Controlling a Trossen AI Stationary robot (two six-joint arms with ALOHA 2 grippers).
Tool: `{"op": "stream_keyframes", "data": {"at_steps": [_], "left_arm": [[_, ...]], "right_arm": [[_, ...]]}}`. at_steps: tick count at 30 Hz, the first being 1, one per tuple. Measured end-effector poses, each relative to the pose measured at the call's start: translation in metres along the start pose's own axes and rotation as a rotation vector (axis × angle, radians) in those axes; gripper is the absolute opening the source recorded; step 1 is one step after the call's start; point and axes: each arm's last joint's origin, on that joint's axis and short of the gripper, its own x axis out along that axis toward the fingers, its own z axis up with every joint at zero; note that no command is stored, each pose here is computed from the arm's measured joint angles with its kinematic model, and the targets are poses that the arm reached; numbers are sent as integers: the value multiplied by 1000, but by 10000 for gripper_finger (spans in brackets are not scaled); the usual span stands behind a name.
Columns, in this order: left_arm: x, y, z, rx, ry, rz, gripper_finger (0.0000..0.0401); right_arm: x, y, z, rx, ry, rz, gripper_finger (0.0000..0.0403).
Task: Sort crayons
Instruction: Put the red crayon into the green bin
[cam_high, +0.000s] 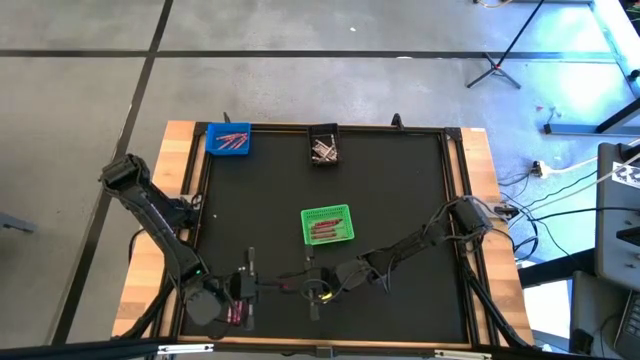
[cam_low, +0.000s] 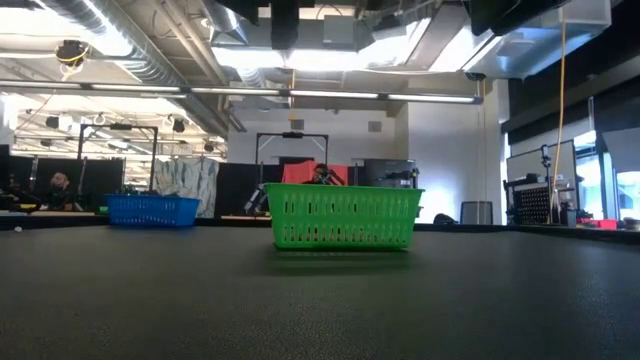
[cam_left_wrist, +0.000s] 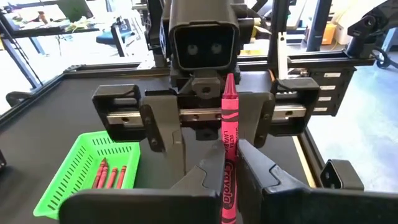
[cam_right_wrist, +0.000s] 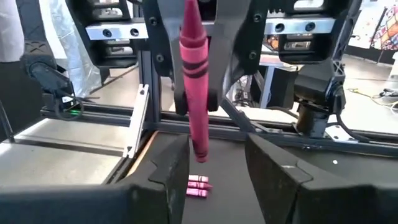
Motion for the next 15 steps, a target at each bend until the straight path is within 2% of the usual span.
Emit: {"op": "stream_keyframes", "data": {"at_steps": [8, 11, 15], "left_arm": [[2, 2, 1, -7, -5, 14, 9], [2, 2, 1, -8, -6, 14, 9], [2, 1, 1, -20, -3, 1, 12]], "right_arm": [[4, 1, 12, -9, -52, -1, 146], [4, 1, 12, -17, -49, 0, 112], [4, 1, 10, -47, -30, 2, 33]]}}
